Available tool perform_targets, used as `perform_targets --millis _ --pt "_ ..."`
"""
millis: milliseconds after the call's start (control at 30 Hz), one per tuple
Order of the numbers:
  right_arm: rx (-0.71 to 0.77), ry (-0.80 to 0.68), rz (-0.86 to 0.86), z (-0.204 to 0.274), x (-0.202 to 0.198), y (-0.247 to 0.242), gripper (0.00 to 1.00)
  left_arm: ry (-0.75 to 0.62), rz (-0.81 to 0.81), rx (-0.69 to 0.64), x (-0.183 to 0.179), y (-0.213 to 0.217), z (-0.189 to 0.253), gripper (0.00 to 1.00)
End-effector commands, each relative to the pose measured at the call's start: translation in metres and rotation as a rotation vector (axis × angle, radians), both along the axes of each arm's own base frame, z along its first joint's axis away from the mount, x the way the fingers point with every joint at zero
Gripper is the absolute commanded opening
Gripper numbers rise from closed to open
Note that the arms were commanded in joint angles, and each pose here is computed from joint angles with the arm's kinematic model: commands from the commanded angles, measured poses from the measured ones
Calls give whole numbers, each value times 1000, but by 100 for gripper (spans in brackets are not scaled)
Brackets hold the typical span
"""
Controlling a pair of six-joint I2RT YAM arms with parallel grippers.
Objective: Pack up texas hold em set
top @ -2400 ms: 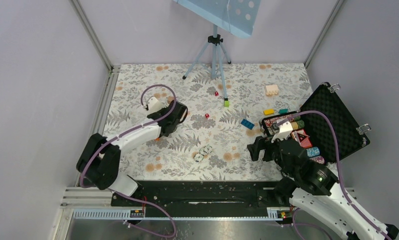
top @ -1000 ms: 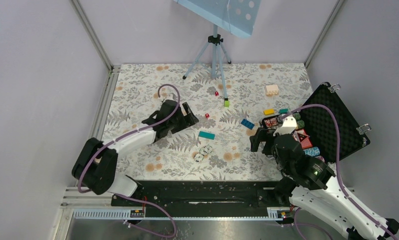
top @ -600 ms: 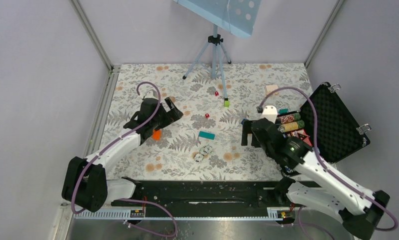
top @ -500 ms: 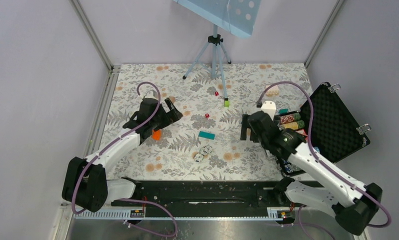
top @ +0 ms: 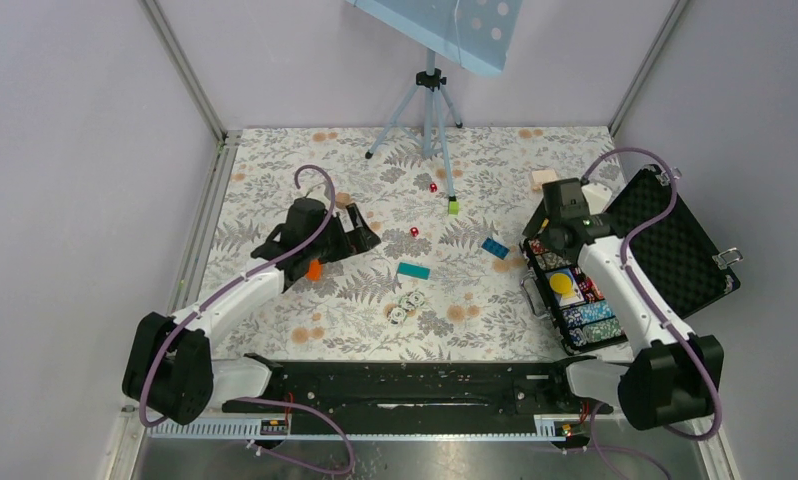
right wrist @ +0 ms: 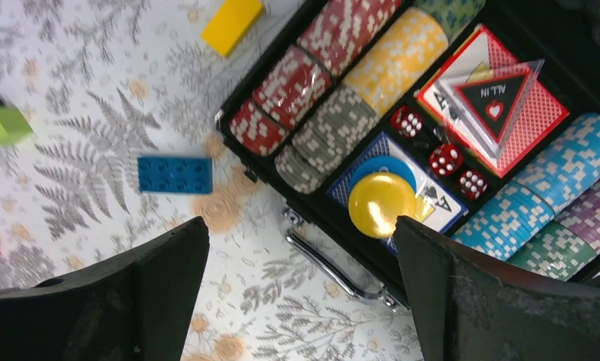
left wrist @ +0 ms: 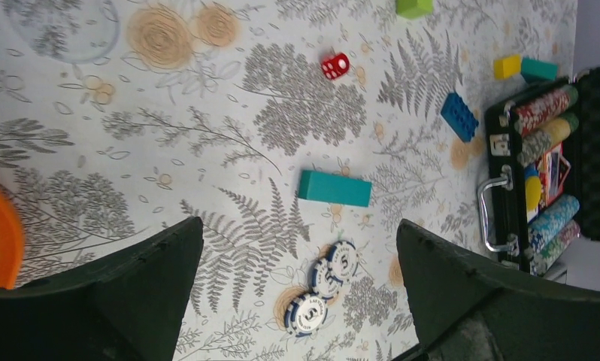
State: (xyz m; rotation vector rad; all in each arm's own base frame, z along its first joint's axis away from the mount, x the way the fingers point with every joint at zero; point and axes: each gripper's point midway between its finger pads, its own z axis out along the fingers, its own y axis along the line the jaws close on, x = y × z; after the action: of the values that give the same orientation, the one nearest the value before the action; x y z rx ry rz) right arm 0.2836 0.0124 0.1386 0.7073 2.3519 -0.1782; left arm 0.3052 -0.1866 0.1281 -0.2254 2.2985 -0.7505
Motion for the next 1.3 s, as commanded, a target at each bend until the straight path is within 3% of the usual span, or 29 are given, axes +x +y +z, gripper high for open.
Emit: perform_targets --millis 0,133,267,567,767,1133,1267 --pt "1 -69 -93 23 28 -11 100 -89 -103 -23 -3 -23 28 99" --pt "-38 -65 -142 22 38 -21 99 -89 -151 -50 -8 -34 29 99" --pt "64 -13 -77 13 43 1 97 -89 -168 -59 -12 -37 30 99" --pt "104 39 -42 -41 1 48 93 -78 -168 -73 -13 -39 26 99" --pt "102 -20 -135 -71 -14 47 85 -74 -166 -73 -16 -38 23 99" --pt "101 -114 -208 -92 0 40 59 -67 -163 -70 -21 -34 21 99" --pt "64 -116 -229 -99 3 35 56 -60 -165 -71 -22 -35 19 99"
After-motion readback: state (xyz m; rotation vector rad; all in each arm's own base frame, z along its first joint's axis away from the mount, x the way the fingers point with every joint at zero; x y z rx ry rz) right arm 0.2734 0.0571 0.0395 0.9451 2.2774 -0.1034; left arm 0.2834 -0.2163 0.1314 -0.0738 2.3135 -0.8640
